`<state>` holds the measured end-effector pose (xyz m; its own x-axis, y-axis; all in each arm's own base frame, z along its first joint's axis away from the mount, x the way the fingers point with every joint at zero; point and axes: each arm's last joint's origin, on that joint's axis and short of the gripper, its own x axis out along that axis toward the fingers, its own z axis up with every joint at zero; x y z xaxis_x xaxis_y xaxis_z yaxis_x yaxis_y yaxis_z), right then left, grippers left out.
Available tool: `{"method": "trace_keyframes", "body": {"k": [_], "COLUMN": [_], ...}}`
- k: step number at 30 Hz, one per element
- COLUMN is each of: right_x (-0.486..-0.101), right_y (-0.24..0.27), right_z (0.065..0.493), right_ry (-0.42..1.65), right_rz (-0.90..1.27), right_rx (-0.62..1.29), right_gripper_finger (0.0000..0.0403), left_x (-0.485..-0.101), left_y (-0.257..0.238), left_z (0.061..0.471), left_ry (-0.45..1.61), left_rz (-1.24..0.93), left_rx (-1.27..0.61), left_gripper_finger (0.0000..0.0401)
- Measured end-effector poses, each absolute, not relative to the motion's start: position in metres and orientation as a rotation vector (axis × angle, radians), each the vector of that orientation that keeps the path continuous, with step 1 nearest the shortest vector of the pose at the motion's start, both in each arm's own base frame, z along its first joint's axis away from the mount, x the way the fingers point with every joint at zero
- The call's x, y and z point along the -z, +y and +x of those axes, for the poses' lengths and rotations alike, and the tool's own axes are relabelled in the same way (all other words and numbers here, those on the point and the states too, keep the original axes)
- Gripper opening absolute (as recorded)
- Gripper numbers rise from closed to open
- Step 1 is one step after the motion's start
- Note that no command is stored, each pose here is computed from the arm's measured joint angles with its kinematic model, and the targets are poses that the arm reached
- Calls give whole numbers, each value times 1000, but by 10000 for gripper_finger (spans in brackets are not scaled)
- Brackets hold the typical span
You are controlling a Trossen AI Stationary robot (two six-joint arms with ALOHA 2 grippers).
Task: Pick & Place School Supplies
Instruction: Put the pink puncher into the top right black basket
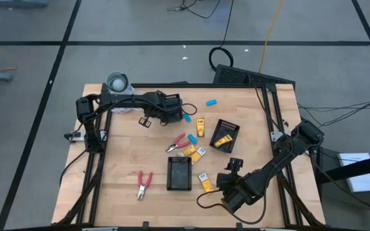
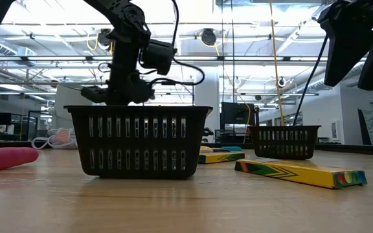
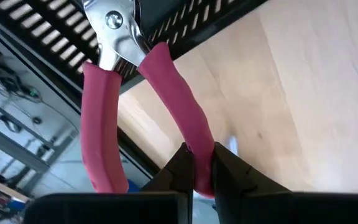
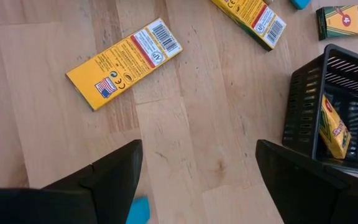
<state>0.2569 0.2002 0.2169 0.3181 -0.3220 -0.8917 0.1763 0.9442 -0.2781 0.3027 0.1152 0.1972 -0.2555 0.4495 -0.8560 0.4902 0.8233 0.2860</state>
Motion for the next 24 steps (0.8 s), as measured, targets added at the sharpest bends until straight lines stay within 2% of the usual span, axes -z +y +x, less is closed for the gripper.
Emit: {"method": "trace_keyframes", "body": {"k": [10,18,24], "right_x": [-217,-216,-216], "right_y": [200,200,204], "right_z": [256,254,251], "right_ry": [1225,1241,1258], "right_rz": [-141,-137,-132], "right_rx": [322,319,299], "right_gripper_finger": [306,305,286], "left_x": [-209,-240,-244], "left_y": [99,77,69], "left_z": [296,306,308], "left_ry": [1975,1932,1918], "left_rz": [604,514,506], "left_rx": [114,177,216], "left_gripper_finger": [30,30,30]}}
